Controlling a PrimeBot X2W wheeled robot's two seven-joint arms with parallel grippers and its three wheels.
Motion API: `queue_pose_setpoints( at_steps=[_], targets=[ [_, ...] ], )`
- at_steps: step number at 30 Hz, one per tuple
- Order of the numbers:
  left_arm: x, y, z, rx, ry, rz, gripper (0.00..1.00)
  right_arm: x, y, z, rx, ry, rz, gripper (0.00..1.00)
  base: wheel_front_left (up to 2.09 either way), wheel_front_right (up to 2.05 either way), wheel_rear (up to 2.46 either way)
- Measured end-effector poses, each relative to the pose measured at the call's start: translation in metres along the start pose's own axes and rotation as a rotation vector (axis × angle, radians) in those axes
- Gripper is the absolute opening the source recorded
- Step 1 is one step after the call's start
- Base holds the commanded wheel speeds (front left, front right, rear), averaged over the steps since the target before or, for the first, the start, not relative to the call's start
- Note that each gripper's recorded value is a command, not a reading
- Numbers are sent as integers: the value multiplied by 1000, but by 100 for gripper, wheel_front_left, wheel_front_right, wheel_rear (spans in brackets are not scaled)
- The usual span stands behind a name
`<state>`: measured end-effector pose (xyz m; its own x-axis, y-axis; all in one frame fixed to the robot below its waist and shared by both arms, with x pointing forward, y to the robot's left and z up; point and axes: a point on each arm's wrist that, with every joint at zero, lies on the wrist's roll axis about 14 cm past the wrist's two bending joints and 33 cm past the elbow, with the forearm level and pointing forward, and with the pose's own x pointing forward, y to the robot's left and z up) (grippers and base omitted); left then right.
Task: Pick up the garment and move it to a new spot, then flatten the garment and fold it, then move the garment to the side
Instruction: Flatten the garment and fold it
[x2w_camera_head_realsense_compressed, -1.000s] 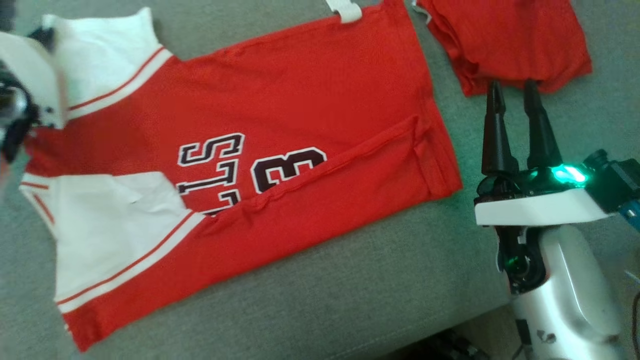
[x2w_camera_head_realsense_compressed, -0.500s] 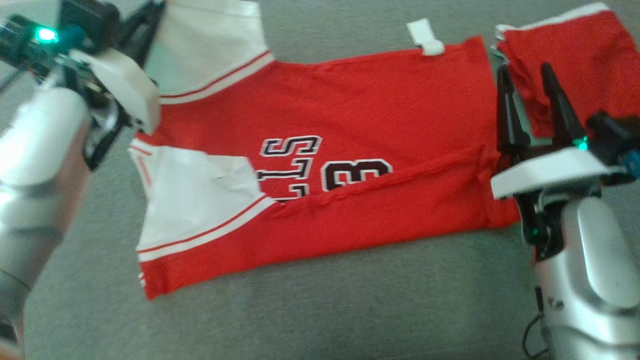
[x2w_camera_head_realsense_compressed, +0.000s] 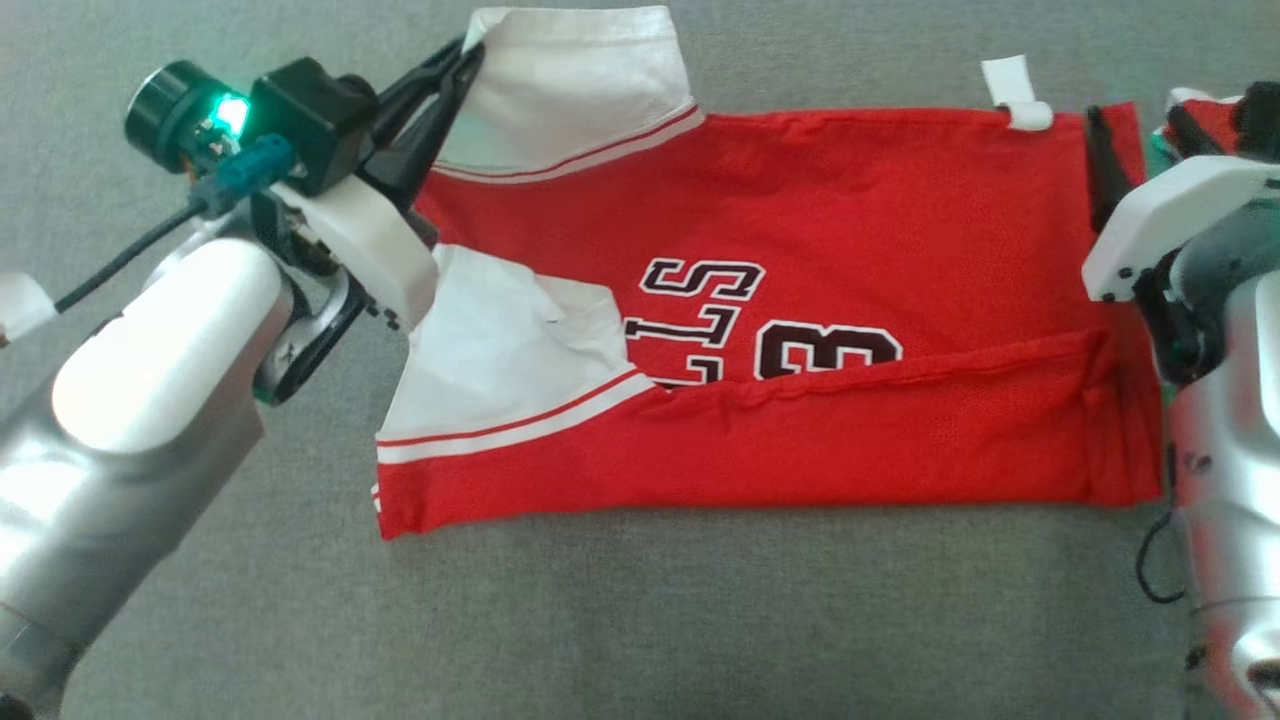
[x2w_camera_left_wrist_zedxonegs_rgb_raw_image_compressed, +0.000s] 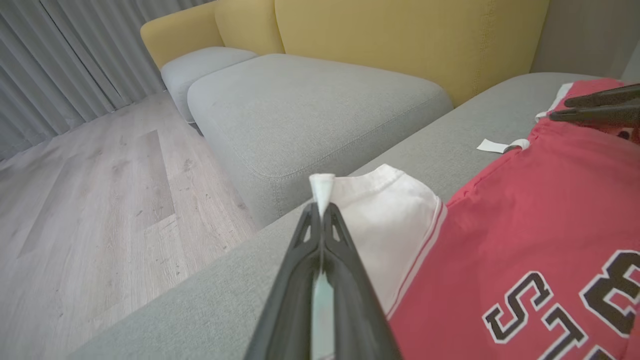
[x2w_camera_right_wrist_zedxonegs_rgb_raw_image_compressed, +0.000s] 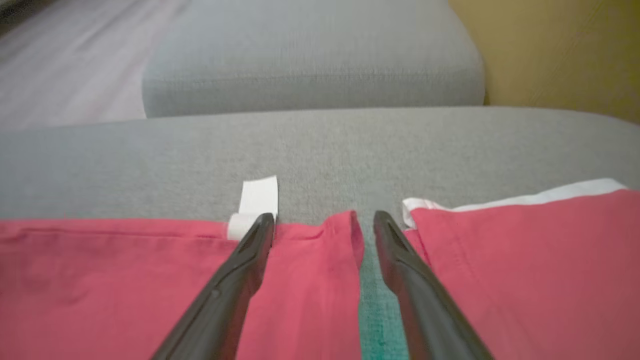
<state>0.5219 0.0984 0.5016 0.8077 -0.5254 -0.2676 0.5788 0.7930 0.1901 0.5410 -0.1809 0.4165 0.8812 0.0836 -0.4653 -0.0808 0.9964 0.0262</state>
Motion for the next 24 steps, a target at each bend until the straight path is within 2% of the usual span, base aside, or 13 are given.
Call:
queue_pose_setpoints(
  at_steps=[7,17,18,19,20,24],
  targets=[
    [-4,-5,-9,-5,26,-16,0,24,-9,-34,-53,151,-24,100,0,0,0],
    [0,-6,-22,-18,52,-24,0,44,-16,-38,-64,182,-38,100,0,0,0],
    [0,-5,-23,-19,53,-23,0,45,-15,-38,-61,187,-36,81,0,0,0],
    [0,-5,-23,-19,56,-23,0,47,-14,-38,-53,192,-34,33,0,0,0],
    [0,-4,-24,-19,57,-23,0,48,-14,-38,-51,195,-31,0,0,0,0],
    [1,-2,-26,-16,64,-17,0,50,-11,-32,-55,177,-17,0,0,0,0]
  ],
)
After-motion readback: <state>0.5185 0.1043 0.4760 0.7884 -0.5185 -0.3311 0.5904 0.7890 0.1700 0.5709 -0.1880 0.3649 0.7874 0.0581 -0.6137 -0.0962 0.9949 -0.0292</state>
